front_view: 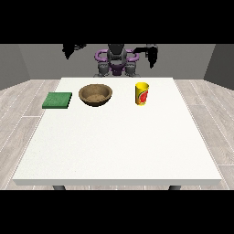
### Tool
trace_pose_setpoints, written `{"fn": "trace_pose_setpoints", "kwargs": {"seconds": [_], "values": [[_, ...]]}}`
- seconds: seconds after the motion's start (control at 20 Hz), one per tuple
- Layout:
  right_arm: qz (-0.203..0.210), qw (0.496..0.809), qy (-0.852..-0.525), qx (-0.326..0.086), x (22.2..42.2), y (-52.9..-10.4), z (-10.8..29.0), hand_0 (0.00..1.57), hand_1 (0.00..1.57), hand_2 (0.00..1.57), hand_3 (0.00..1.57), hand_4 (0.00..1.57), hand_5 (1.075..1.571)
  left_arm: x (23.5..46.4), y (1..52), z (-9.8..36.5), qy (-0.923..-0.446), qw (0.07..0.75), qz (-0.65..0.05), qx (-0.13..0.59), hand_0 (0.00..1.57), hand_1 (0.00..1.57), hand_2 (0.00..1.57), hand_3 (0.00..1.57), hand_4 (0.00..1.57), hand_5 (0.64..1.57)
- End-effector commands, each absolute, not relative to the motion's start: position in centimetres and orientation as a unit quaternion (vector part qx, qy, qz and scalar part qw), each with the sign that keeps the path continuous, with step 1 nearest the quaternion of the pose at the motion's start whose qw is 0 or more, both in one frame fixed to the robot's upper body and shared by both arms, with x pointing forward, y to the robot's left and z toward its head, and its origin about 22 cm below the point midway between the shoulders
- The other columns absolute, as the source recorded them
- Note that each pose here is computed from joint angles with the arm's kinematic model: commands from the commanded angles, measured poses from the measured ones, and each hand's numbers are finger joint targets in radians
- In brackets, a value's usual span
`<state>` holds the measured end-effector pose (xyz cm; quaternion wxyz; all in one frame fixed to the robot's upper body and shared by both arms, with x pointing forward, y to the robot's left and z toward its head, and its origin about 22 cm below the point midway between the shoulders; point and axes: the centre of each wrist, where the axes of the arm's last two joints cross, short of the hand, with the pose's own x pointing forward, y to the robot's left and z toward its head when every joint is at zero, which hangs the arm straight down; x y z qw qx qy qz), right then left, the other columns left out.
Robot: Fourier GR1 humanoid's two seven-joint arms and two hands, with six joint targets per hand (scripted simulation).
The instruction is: Pick the cup and pour the ball into the bowl, then pick the bowl and place it on the pad
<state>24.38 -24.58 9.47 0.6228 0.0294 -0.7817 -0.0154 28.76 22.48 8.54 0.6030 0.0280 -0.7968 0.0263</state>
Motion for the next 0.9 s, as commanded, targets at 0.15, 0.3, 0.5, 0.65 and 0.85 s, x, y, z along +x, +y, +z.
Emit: {"fn": "trace_pose_setpoints", "kwargs": {"seconds": [0.15, 0.3, 0.5, 0.65, 0.85], "values": [[-0.005, 0.581, -0.813, 0.039, 25.6, -27.0, 10.4, 0.00, 0.00, 0.00, 0.00, 0.68, 1.547, 29.9, 23.3, 3.0, -0.816, 0.576, 0.014, 0.045, 0.00, 0.00, 0.00, 0.00, 0.41, 1.484], [-0.007, 0.578, -0.815, 0.024, 26.5, -27.9, 10.6, 0.00, 0.00, 0.00, 0.00, 0.68, 1.555, 32.2, 24.7, 3.1, -0.809, 0.586, 0.008, 0.046, 0.00, 0.00, 0.00, 0.00, 0.25, 1.475], [-0.025, 0.588, -0.808, 0.023, 27.0, -30.3, 9.7, 0.00, 0.00, 0.00, 0.00, 0.66, 1.558, 31.2, 23.5, -1.3, -0.794, 0.606, 0.001, 0.044, 0.00, 0.00, 0.00, 0.00, 0.00, 1.442], [-0.013, 0.610, -0.792, 0.018, 26.9, -31.0, 8.1, 0.00, 0.00, 0.00, 0.00, 0.66, 1.559, 33.2, 25.2, -0.8, -0.792, 0.609, -0.006, 0.041, 0.00, 0.00, 0.00, 0.00, 0.11, 1.436], [0.003, 0.595, -0.803, 0.041, 26.5, -29.9, 9.0, 0.00, 0.00, 0.00, 0.00, 0.67, 1.562, 32.8, 25.8, -4.1, -0.797, 0.602, 0.017, 0.051, 0.00, 0.00, 0.00, 0.00, 0.20, 1.429]]}}
